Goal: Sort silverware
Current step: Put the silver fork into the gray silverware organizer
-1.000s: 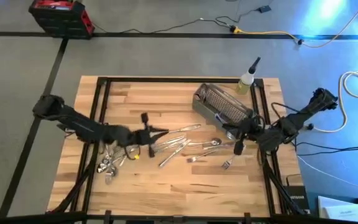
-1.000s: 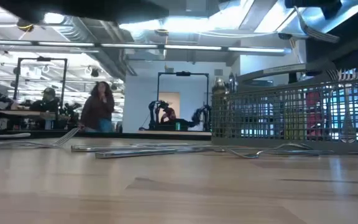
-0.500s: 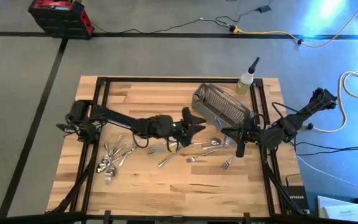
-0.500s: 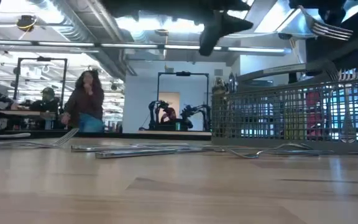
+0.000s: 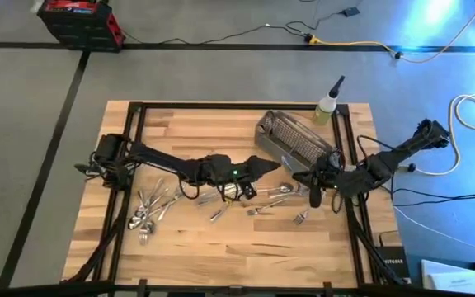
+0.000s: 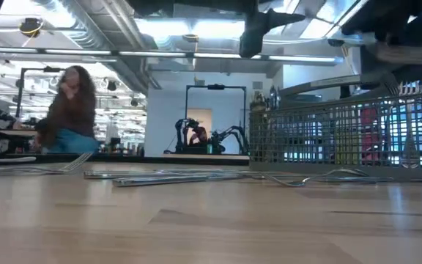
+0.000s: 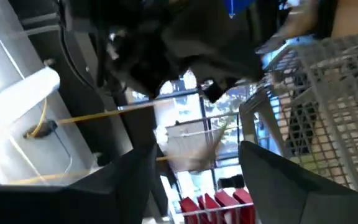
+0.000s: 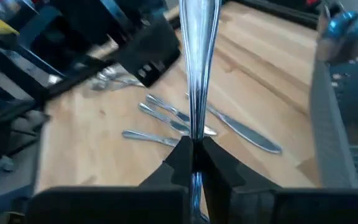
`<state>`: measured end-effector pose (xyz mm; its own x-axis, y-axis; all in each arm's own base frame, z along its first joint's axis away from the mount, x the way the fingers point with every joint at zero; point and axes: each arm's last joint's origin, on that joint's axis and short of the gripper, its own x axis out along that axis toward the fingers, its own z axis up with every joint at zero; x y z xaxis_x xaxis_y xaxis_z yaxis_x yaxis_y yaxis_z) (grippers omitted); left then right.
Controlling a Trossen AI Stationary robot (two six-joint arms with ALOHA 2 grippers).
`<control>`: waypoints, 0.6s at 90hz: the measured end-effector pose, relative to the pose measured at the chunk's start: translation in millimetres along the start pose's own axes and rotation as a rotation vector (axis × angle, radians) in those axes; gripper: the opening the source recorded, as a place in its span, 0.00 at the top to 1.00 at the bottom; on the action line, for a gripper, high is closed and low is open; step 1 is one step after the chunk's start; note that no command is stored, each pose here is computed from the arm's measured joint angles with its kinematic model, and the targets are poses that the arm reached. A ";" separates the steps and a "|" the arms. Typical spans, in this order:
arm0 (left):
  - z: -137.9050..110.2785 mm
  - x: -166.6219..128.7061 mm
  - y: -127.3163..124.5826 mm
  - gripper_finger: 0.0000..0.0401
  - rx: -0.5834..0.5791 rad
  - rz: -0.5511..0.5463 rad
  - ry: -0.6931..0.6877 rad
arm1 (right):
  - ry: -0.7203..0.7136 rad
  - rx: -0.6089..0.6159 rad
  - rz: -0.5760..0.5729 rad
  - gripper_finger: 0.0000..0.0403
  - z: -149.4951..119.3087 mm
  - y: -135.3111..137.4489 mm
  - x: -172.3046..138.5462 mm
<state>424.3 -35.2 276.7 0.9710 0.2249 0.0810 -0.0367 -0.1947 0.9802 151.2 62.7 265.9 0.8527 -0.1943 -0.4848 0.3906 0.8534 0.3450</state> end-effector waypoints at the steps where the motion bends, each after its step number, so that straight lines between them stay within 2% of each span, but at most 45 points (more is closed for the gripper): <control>1: -0.3 0.4 0.7 0.46 -0.004 -0.001 0.001 | 0.009 -0.002 -0.006 1.00 -0.1 -0.8 1.4; 12: -1.2 5.1 2.5 0.46 0.005 -0.079 -0.036 | 0.057 -0.016 -0.056 1.00 1.8 -6.4 15.9; 21: -2.2 6.1 -6.9 0.46 0.035 -0.162 -0.058 | 0.070 -0.032 -0.043 1.00 4.5 -6.9 21.9; 43: -14.1 11.6 -14.5 0.46 0.041 -0.183 -0.004 | 0.110 -0.031 -0.031 1.00 4.1 -8.0 26.8; 54: -14.3 10.4 -22.0 0.46 0.081 -0.256 -0.025 | 0.124 -0.031 -0.022 1.00 3.1 -7.0 28.4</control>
<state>431.9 -14.9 258.5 0.9519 0.2528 -0.1729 0.2286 -0.2109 0.9504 173.7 49.7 252.2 0.7938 -0.1533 -0.5885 0.3962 0.8645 0.3093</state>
